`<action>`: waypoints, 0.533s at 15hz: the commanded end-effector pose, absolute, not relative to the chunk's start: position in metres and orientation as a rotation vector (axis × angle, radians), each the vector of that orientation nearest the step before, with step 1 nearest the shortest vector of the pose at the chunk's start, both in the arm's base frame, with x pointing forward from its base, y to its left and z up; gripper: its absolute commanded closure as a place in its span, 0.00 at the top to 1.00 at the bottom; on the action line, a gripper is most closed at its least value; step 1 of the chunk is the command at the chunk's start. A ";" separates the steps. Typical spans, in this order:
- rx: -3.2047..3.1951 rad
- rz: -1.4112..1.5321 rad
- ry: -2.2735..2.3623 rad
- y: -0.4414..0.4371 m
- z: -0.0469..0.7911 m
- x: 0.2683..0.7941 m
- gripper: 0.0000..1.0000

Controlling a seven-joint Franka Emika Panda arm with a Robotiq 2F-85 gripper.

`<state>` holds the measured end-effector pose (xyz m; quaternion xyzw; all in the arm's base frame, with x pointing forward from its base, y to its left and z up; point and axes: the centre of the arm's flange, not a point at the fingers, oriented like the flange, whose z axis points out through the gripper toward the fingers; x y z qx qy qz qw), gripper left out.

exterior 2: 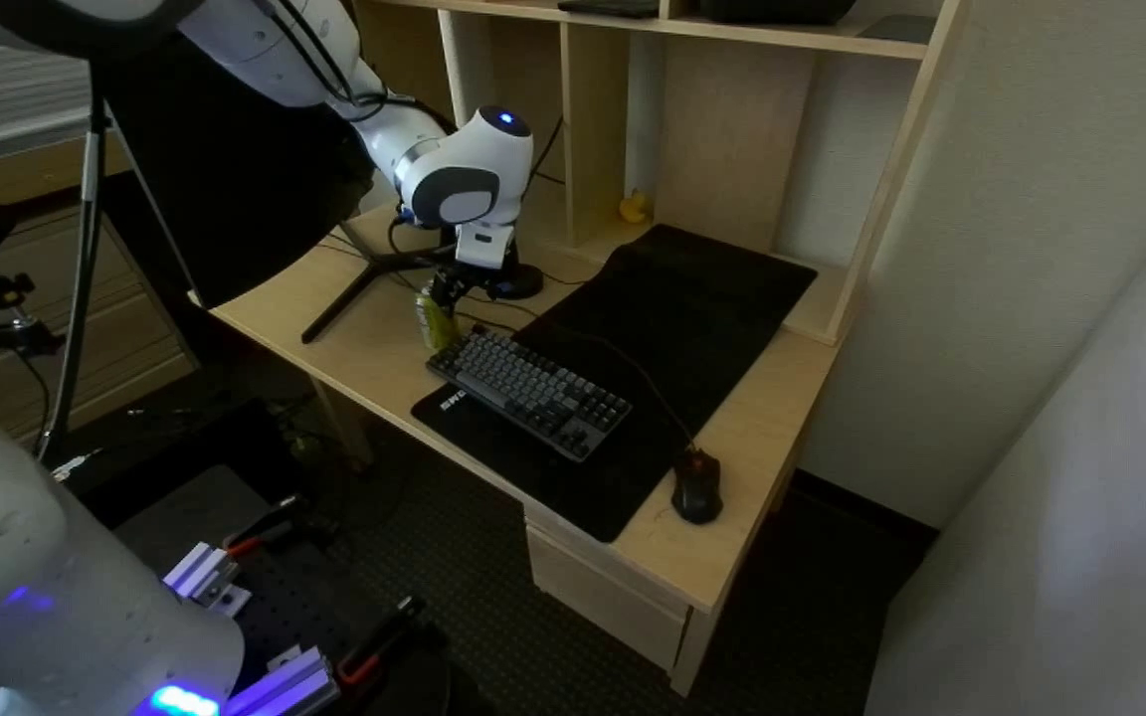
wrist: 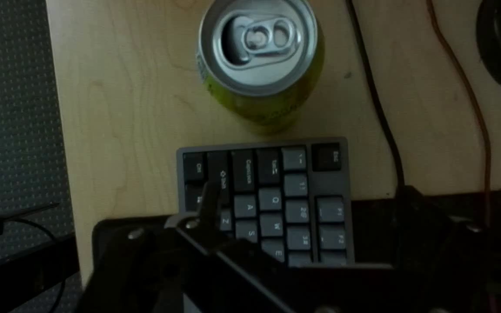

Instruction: Press on the keyboard then slightly move the mouse to the right

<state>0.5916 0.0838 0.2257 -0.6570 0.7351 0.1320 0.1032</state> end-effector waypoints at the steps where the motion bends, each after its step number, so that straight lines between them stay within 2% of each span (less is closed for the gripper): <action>1: -1.925 0.283 2.170 0.103 0.199 0.623 1.00; 2: -1.882 0.238 2.181 0.102 0.201 0.626 1.00; 3: -1.916 0.309 2.167 0.100 0.205 0.608 1.00; 8: -1.861 0.234 2.206 0.103 0.189 0.632 1.00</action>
